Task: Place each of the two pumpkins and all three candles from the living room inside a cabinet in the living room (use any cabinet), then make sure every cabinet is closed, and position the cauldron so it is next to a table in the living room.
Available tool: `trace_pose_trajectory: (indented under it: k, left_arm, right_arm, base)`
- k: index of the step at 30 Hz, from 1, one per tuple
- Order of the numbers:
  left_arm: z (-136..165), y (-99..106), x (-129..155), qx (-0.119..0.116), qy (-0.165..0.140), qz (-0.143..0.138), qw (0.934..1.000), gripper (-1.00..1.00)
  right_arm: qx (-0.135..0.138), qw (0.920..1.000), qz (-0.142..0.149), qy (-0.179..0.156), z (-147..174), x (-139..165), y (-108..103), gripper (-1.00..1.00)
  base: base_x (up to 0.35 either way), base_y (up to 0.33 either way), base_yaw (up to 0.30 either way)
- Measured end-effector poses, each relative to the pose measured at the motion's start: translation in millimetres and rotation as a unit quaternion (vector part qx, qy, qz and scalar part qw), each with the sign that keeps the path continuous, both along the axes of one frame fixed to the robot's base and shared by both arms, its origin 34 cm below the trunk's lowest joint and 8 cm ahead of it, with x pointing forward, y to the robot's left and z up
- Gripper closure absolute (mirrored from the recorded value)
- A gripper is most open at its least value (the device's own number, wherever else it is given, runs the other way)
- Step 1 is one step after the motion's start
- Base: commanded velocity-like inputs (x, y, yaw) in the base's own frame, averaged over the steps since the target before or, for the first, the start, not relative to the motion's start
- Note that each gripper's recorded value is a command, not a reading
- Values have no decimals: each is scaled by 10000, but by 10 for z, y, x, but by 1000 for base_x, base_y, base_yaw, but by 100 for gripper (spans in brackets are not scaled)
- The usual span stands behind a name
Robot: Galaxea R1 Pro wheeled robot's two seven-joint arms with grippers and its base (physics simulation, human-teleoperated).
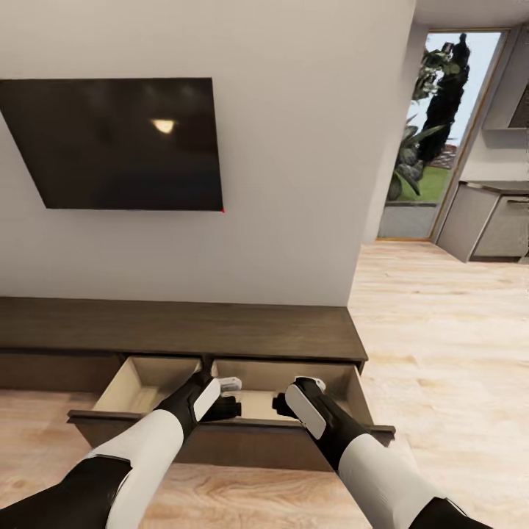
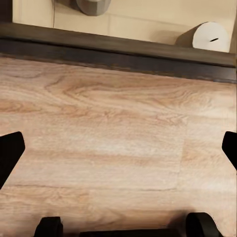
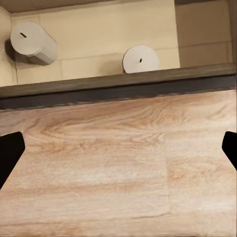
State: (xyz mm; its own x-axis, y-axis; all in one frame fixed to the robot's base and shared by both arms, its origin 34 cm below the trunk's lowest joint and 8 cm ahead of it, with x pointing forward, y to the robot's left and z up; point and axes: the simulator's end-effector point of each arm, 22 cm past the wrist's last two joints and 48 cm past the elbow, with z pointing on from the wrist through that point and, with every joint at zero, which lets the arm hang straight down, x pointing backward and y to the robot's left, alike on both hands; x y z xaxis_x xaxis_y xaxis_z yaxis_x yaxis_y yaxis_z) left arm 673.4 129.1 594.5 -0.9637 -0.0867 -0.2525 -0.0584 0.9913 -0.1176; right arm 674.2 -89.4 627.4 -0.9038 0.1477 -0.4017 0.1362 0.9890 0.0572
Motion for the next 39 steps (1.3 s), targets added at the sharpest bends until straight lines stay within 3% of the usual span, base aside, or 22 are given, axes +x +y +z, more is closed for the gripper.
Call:
trace_pose_trajectory:
  k: [34, 39]
  left_arm:
    - [578, 38, 51, 97, -67, 11, 9999, -100]
    - [325, 65, -271, 142, -7, 100, 9998, -100]
  right_arm:
    - [-36, 10000, 0, 91, 535, -33, -14, -100]
    - [-146, 9993, -32, 357, 382, -261, -90, -100]
  base:
    - [-325, 3, 0]
    - [-53, 0, 0]
